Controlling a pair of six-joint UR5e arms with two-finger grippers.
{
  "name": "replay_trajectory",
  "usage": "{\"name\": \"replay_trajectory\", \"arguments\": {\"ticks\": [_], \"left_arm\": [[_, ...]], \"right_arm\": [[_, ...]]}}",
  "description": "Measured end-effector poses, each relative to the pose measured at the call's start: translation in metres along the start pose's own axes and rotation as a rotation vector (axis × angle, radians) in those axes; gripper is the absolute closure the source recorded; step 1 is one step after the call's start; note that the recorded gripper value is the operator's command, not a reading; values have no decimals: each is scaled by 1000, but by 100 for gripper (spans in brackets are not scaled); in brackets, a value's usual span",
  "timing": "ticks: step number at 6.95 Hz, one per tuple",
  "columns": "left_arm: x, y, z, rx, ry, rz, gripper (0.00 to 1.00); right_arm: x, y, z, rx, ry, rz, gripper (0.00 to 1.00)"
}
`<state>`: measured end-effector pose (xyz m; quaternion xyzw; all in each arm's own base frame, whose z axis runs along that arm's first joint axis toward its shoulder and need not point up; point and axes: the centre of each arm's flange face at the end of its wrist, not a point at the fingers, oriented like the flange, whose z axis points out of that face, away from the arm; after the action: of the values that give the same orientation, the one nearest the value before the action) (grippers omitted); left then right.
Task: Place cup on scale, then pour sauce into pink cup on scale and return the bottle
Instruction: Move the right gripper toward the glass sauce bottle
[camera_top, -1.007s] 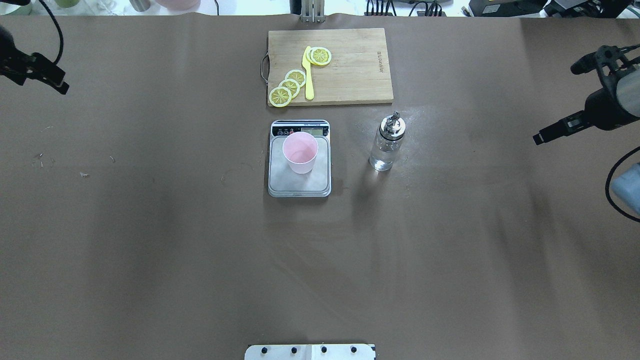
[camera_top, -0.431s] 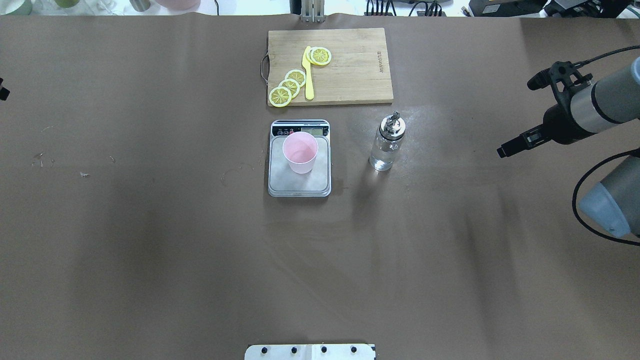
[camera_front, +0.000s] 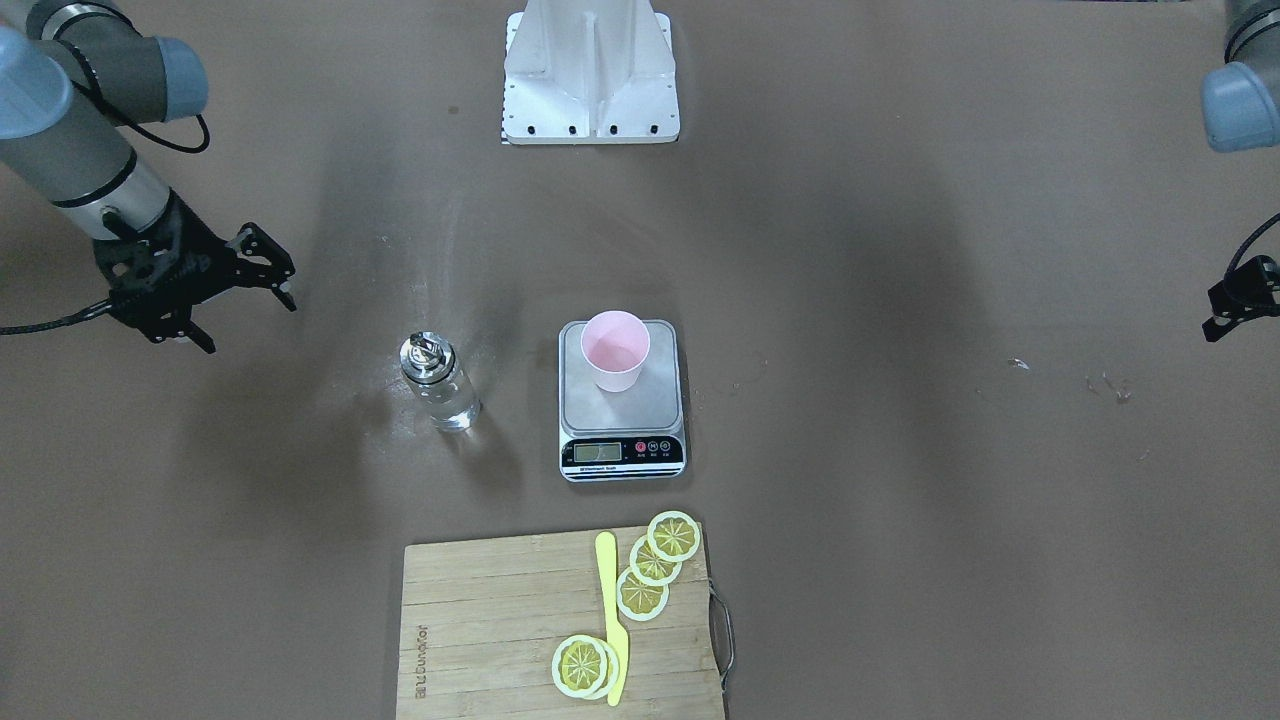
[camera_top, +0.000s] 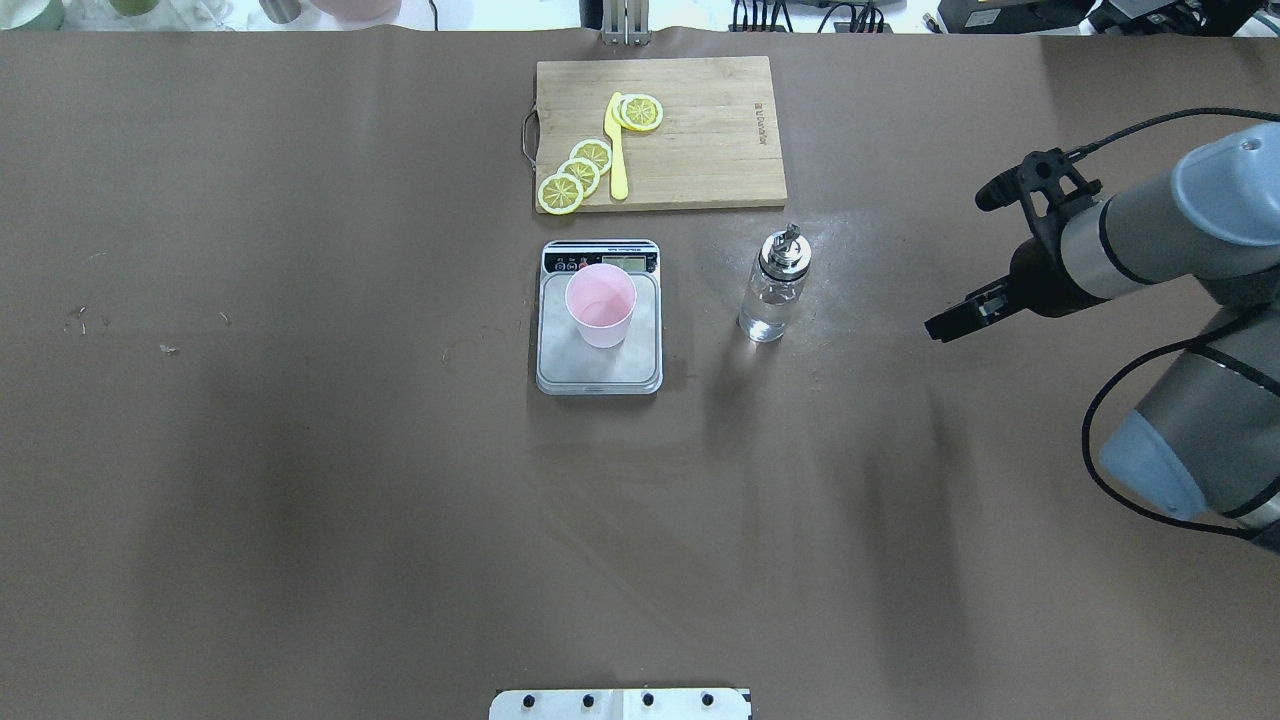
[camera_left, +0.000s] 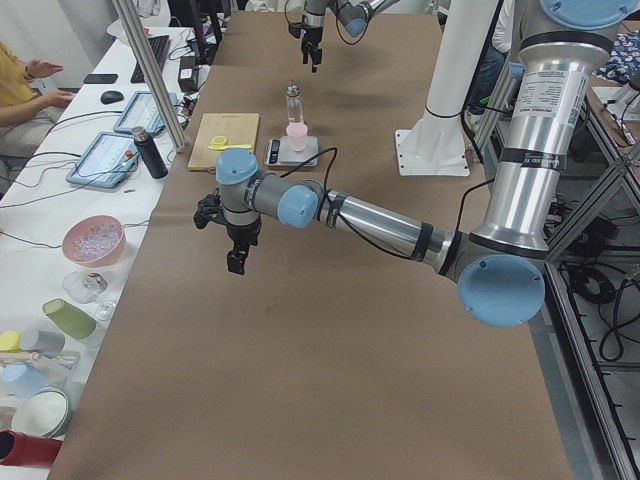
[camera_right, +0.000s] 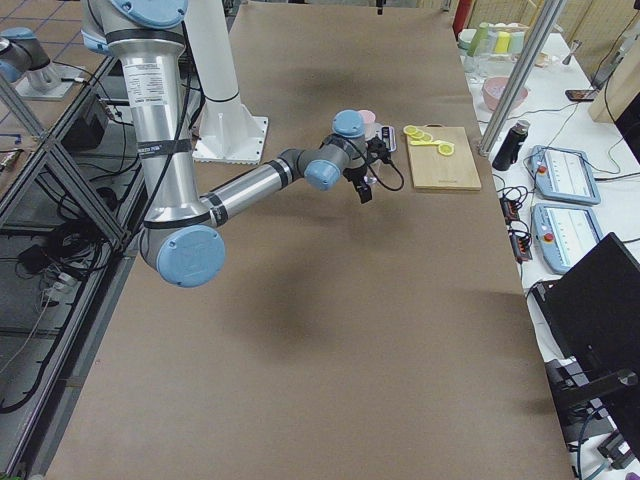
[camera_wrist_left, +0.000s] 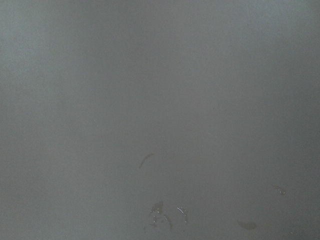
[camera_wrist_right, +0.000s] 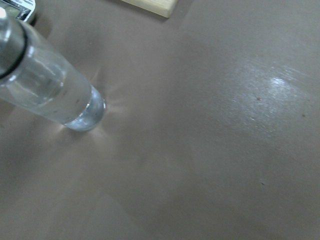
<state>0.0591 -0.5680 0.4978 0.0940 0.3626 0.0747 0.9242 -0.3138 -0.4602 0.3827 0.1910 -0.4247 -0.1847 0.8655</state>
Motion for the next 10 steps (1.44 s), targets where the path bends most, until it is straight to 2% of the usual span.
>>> {"name": "replay_trajectory", "arguments": {"ticks": [6, 10], "left_arm": [[-2, 0, -2, 5, -1, -4, 3], [-3, -1, -5, 10, -2, -7, 3]], "right_arm": [[-99, -14, 26, 111, 5, -57, 1], [-120, -3, 47, 130, 46, -61, 1]]}}
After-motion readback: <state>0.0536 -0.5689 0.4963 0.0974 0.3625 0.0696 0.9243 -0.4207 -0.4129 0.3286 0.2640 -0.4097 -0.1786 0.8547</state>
